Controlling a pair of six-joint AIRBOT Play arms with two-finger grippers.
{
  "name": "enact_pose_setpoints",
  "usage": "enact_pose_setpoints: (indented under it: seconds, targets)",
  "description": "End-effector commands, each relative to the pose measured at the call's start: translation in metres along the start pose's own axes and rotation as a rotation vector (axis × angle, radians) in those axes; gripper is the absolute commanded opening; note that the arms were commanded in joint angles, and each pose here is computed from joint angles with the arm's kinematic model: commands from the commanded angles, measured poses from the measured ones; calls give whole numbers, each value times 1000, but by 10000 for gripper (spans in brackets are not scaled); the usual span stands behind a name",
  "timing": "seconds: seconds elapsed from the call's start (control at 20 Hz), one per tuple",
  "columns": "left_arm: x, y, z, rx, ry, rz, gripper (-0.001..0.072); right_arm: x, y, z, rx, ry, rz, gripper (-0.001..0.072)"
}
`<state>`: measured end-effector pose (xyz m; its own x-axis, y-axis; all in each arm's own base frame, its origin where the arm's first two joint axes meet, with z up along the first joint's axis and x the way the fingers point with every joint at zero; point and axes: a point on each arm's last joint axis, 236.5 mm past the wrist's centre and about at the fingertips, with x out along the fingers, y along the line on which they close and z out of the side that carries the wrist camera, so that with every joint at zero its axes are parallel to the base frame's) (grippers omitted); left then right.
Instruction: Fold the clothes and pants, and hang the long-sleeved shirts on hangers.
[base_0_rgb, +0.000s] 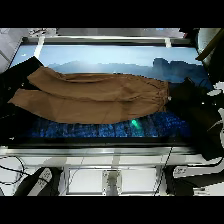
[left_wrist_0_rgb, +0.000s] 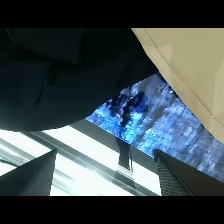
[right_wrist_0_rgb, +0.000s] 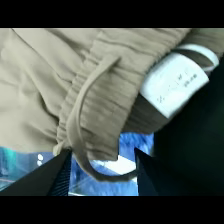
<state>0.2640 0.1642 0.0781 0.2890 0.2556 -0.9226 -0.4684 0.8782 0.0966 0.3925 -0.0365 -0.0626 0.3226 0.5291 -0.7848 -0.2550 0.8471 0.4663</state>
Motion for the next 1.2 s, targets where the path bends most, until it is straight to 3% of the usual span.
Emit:
enact_pose_setpoints:
  seconds: [0.0, 0.25, 0.3, 0.4, 0.45, 0.5, 0.8, 0.95, 1.15]
  targets:
    - [0, 0, 0, -3, 1, 0, 695, 12, -1, 4, 3, -40, 33, 422]
    - [0, 0, 0, -3, 1, 0, 695, 27, 20, -5, -25, -8, 155, 421]
    - [0, 0, 0, -3, 1, 0, 695, 27, 28, -9, -32, 10, 183, 385]
    - [0, 0, 0, -3, 1, 0, 694, 22, 47, -17, -49, 46, 261, 196]
    - [0, 0, 0, -3, 1, 0, 695, 16, 53, -17, -51, 48, 282, 68]
    - [0, 0, 0, -3, 0, 0, 694, 6, 63, -17, -59, 54, 315, 13]
    - [-2, 1, 4, -3, -17, 1, 694, -101, 154, 36, -53, -14, 436, 13]
    - [-2, 1, 15, -3, -60, 1, 694, -146, 179, 53, -95, -88, 305, 13]
    - [-3, 0, 19, -3, -77, 1, 694, -126, 115, 8, -26, 62, 30, 14]
